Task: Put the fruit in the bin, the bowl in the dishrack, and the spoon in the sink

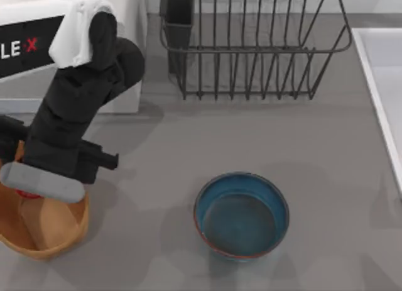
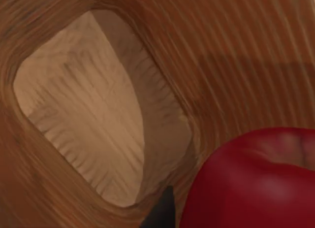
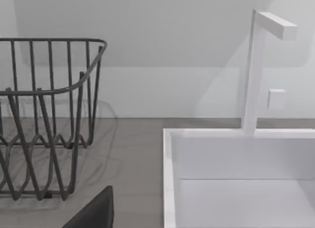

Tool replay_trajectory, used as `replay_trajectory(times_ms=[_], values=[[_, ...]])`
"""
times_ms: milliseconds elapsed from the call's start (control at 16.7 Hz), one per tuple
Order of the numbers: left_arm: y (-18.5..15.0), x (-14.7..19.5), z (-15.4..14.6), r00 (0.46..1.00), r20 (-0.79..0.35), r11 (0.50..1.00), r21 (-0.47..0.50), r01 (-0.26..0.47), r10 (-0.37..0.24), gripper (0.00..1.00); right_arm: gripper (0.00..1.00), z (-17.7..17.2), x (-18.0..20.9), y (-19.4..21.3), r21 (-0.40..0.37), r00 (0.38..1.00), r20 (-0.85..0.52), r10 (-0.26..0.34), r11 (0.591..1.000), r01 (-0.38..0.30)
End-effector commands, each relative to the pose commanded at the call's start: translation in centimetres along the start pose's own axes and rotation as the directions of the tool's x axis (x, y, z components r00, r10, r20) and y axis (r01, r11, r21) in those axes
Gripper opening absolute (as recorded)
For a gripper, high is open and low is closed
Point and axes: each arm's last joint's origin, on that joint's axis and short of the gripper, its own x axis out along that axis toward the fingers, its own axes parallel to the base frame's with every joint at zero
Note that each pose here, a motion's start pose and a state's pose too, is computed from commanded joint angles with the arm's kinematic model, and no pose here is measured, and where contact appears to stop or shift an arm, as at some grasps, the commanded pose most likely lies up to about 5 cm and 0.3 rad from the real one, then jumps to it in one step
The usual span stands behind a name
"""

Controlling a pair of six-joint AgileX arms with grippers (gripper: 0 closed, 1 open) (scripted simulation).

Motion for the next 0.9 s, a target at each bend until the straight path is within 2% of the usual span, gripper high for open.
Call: replay_trajectory(times_ms=[360, 900], values=[[0.18, 1.10, 0.13, 1.000, 0.000, 1.000, 0.010, 0.001, -0.001, 0.00, 1.00, 0.00, 0.00, 0.00, 0.000, 1.000, 0.000, 0.000, 1.000, 0.000], [0.18, 1.10, 0.13, 1.000, 0.000, 1.000, 0.010, 0.001, -0.001, 0.68, 1.00, 0.00, 0.00, 0.00, 0.000, 1.000, 0.000, 0.000, 1.000, 0.000]])
